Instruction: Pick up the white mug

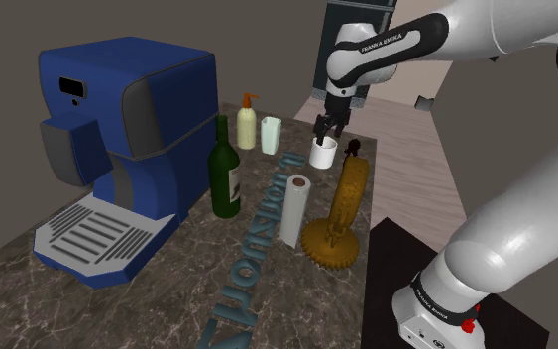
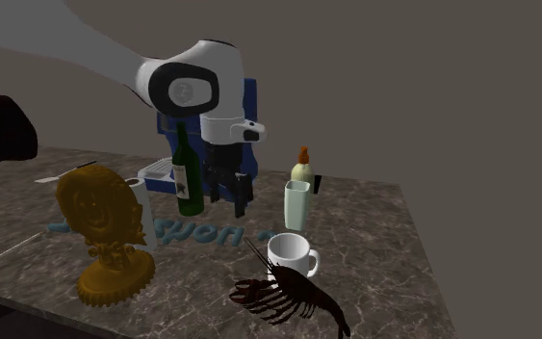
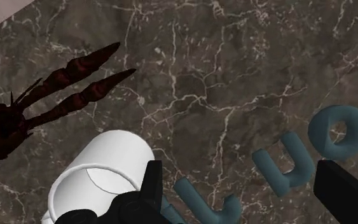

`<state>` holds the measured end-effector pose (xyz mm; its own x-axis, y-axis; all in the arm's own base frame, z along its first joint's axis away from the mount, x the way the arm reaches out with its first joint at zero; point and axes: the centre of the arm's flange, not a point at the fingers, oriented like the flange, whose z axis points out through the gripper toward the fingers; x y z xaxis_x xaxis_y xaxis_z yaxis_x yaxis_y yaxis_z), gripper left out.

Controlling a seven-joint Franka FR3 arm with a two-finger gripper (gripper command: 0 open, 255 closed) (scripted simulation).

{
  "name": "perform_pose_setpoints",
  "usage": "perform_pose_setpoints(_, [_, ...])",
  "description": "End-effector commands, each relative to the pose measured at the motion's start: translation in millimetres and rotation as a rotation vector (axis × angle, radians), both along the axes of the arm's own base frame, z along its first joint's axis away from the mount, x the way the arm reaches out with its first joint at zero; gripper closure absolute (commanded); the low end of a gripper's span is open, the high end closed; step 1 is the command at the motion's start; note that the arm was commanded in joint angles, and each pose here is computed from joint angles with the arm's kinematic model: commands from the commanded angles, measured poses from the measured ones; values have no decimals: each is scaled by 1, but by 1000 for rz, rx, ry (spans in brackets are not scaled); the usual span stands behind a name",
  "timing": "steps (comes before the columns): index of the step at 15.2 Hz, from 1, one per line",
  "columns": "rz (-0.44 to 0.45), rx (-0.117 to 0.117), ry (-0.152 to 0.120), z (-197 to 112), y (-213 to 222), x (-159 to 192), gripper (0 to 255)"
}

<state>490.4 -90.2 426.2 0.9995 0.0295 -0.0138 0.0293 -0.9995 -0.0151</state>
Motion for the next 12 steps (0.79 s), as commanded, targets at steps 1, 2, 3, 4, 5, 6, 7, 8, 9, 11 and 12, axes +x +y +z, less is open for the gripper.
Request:
perform_pose_setpoints(1, [-7, -5, 2, -16, -14, 21, 0])
perform_pose_setpoints(2, [-11, -7, 3, -24, -20, 30, 0])
perform_pose_setpoints(3, [-15, -10, 4, -32, -26, 39, 0])
perform_pose_setpoints(4, [-18, -12, 6, -39, -32, 48, 0])
perform_pose_setpoints(5, [-22, -14, 7, -47, -38, 57, 0])
perform_pose_setpoints(6, [-26, -16, 8, -55, -44, 66, 0])
perform_pose_setpoints(7, [-29, -18, 9, -62, -50, 75, 0])
perform_pose_setpoints(8, [-33, -20, 10, -70, -56, 84, 0])
perform_pose_setpoints(9, [-37, -22, 12, -78, -62, 92, 0])
perform_pose_setpoints(11, [-38, -23, 12, -85, -63, 94, 0])
perform_pose_setpoints(12, [-38, -23, 12, -90, -63, 94, 0])
